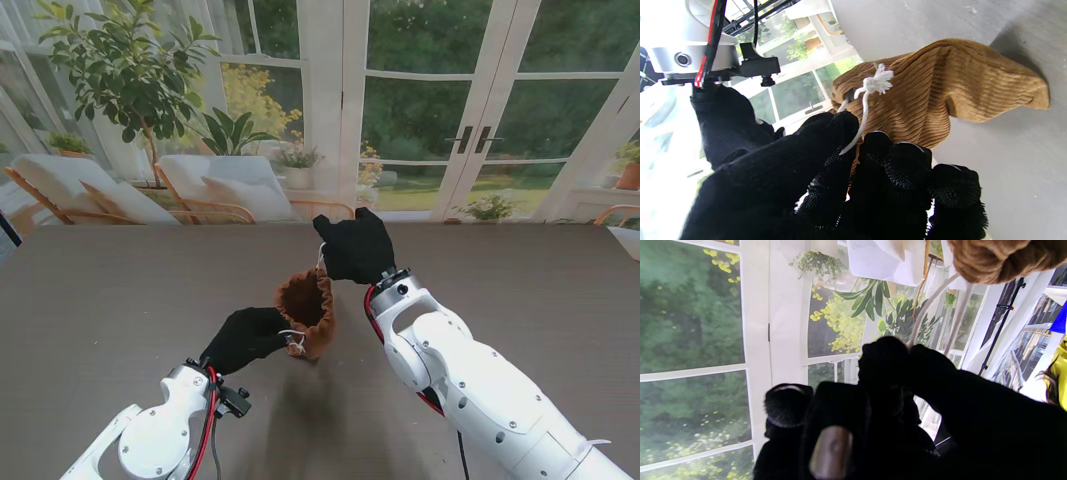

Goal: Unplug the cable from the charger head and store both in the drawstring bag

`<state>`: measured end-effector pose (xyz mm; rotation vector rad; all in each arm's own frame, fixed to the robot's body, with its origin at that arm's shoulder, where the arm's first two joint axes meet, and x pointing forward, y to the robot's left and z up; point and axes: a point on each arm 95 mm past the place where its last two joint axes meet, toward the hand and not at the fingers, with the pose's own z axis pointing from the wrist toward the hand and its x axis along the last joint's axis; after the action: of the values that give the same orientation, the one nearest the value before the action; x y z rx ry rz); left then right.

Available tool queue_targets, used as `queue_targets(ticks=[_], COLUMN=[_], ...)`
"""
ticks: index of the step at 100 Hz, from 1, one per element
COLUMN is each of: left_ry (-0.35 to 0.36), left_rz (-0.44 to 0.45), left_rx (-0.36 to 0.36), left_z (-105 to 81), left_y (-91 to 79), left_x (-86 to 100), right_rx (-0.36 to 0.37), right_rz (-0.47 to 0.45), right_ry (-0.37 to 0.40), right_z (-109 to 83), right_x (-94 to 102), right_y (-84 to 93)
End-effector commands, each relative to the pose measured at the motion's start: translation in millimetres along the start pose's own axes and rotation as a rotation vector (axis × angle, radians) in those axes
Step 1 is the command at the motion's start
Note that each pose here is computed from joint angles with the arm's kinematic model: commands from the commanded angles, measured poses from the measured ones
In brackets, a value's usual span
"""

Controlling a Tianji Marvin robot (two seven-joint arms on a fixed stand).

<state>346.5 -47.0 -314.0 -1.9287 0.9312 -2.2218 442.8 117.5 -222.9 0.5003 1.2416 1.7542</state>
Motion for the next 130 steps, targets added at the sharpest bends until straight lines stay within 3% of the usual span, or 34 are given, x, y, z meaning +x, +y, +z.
queue_targets(ticks=[1,26,64,106,130], left_ry=[0.031,0.061,0.07,0.11,0.122], left_rz=[0.008,0.016,-0.029,-0.071,-0.084], left_rx=[-0.012,0.015,0.058,0.063,0.06], left_z=[-0.1,-2.1,0.2,-2.0,-1.3], left_y=[-4.7,-18.1,-23.4,-40.8,-45.8], left_x=[9.0,17.2,18.6,28.2,33.2], right_rx=[0.019,0.045,0.073,0.127,0.152], right_rz=[-0.015,-0.044,-0.076,-0.14,-0.166], right_ry=[0.018,0.054,0.097,0.19,0.198], right_z=[3.0,6.4,9.0,13.2,13.7], right_x=[-4.4,-12.3,-14.5,-24.8,-27.7], right_y=[0.0,-3.2,-8.0,-14.9,-20.0])
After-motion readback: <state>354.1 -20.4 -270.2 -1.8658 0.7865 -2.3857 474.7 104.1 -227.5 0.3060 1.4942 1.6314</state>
